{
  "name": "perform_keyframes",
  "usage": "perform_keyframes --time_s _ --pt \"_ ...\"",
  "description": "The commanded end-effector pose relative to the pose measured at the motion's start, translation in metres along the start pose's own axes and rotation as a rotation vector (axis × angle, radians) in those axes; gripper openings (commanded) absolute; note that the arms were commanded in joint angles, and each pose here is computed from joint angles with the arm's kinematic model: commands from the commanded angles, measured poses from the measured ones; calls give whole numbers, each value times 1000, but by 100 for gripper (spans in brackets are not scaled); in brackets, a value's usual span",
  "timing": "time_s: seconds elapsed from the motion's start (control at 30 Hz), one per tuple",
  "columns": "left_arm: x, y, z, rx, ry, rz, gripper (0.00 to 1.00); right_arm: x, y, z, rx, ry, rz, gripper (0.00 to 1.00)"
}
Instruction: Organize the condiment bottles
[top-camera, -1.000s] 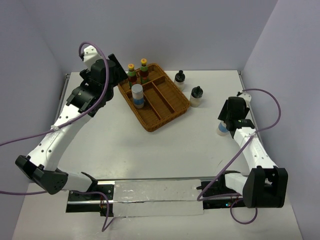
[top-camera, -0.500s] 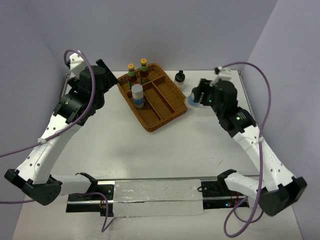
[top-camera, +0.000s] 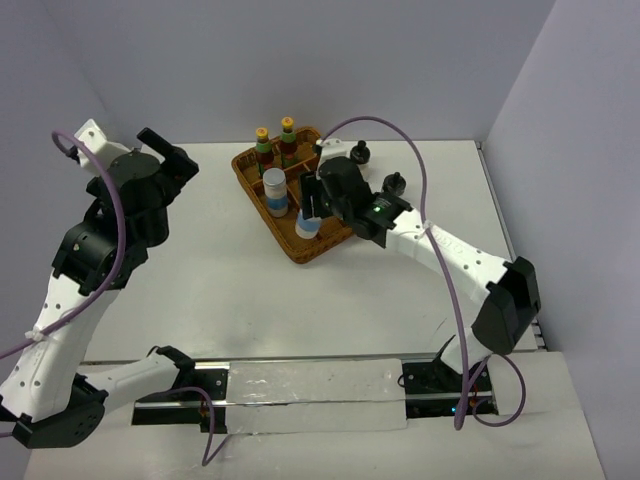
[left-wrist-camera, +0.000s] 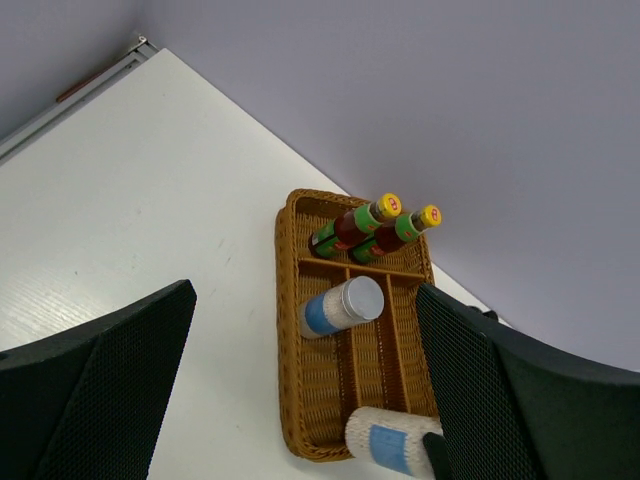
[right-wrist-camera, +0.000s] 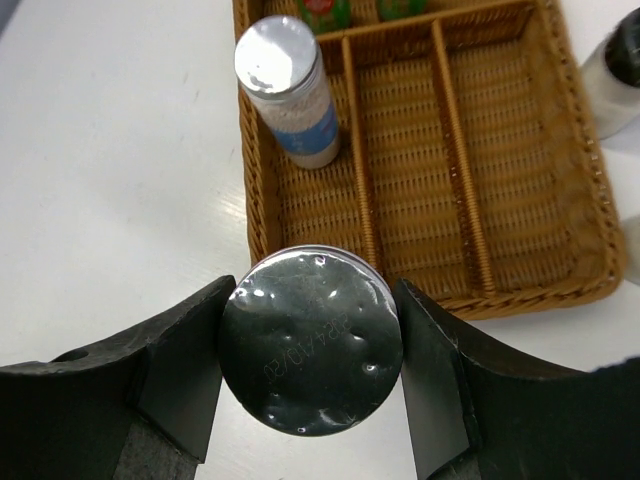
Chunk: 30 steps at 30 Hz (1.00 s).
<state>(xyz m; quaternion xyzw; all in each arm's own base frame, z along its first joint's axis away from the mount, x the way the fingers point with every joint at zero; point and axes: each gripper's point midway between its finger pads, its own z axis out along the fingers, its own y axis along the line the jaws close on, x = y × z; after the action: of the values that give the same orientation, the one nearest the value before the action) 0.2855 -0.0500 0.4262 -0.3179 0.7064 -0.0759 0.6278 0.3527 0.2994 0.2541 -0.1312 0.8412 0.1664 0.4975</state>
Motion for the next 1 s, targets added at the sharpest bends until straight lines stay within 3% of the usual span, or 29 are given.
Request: perform_keyframes --time_s 0.0,0.63,0.97 --pt "4 8 2 -38 2 13 99 -46 24 1 -38 -150 33 14" --pt "15 18 5 -68 19 36 100 -27 27 63 36 -97 12 14" --pt "17 23 6 -81 13 56 99 6 26 101 76 -25 -16 19"
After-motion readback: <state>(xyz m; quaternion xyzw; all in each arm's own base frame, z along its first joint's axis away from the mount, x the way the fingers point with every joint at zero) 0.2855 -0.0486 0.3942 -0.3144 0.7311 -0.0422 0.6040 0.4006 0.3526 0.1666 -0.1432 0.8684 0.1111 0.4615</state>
